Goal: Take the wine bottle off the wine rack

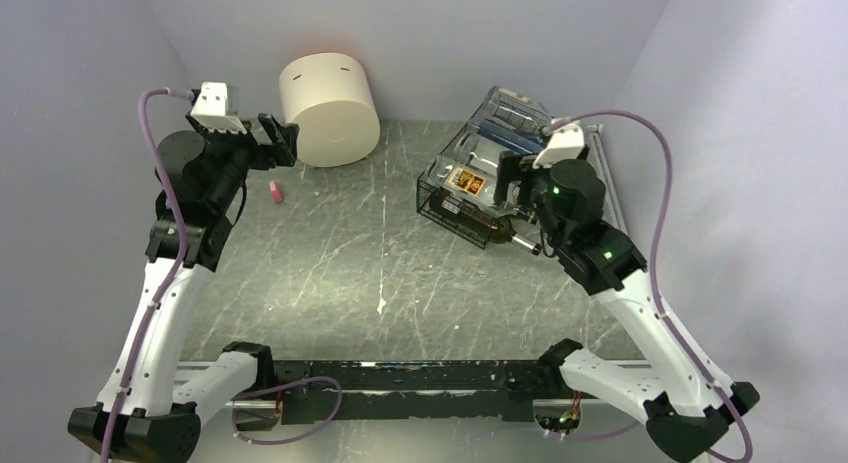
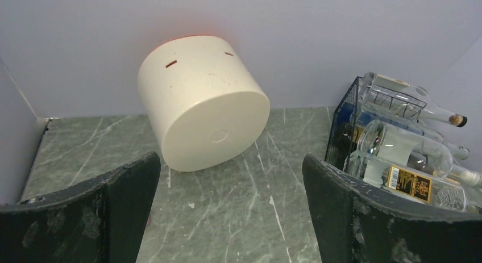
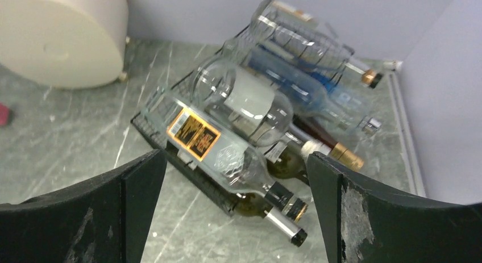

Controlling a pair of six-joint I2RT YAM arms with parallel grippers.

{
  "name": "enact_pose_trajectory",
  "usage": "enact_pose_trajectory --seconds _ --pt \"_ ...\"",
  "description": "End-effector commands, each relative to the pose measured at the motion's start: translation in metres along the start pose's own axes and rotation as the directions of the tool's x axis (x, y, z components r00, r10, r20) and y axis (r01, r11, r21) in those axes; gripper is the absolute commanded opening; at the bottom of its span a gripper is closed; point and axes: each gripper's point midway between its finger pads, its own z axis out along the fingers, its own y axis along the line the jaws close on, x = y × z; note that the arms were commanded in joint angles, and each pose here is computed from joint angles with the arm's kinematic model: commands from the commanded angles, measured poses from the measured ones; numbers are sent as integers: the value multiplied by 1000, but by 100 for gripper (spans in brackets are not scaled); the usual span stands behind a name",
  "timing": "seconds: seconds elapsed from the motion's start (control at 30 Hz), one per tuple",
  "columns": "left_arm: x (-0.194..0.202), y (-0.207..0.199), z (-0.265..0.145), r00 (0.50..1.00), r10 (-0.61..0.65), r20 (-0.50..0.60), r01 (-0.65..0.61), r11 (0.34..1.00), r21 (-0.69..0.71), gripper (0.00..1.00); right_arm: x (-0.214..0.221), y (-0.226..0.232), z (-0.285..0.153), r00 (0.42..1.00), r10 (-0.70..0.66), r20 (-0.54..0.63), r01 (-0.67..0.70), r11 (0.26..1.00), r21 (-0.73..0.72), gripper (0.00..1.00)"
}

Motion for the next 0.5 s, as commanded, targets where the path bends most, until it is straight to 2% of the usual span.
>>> enact_pose_trajectory --seconds 0.0,0.13,0.27,0.47 --pt "-3 -8 5 1000 -20 23 18 998 67 99 33 22 15 993 -59 -99 48 993 -104 100" --pt "3 -11 8 999 -34 10 33 995 99 99 65 33 31 968 -136 -213 107 984 -143 100" --pt "9 -16 12 999 -48 -4 48 989 137 99 102 35 43 910 -205 -360 164 976 -141 97" --pt "13 -26 16 997 -72 -20 74 978 193 99 137 36 41 849 -275 -451 206 958 -197 95"
